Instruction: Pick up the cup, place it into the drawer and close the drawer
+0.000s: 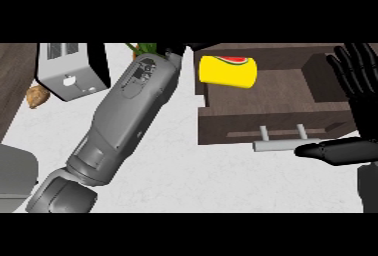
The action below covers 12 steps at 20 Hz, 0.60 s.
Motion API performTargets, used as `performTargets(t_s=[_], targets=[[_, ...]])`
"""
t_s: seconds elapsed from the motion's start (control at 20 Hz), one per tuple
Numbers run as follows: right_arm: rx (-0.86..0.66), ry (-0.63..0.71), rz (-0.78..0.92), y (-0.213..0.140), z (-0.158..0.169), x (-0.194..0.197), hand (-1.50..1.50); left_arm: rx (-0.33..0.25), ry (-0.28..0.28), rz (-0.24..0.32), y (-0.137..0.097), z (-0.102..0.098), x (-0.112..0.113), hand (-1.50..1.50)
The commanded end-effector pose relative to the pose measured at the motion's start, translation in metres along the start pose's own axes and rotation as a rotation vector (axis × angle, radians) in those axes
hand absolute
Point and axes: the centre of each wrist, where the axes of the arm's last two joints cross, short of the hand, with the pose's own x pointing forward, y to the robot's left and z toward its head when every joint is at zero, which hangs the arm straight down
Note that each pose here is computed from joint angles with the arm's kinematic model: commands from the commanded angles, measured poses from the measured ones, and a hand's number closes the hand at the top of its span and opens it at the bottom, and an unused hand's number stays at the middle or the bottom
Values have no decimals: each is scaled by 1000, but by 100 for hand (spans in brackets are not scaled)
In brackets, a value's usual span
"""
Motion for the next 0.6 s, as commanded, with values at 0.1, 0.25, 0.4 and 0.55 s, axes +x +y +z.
performTargets(t_s=[0.1, 0.25, 0.4, 0.55], targets=[[14, -32, 3, 7, -4, -1, -150, 9, 129, -111, -15, -12, -4, 150], [27, -42, -22, 14, -16, -3, -150, -6, 192, -164, -14, -4, -21, 150], [83, -51, -22, 16, -16, 5, -150, -68, 266, -184, -14, 4, -33, 150], [66, -67, -24, 15, -24, 7, -150, -138, 314, -224, -10, 11, -45, 150]])
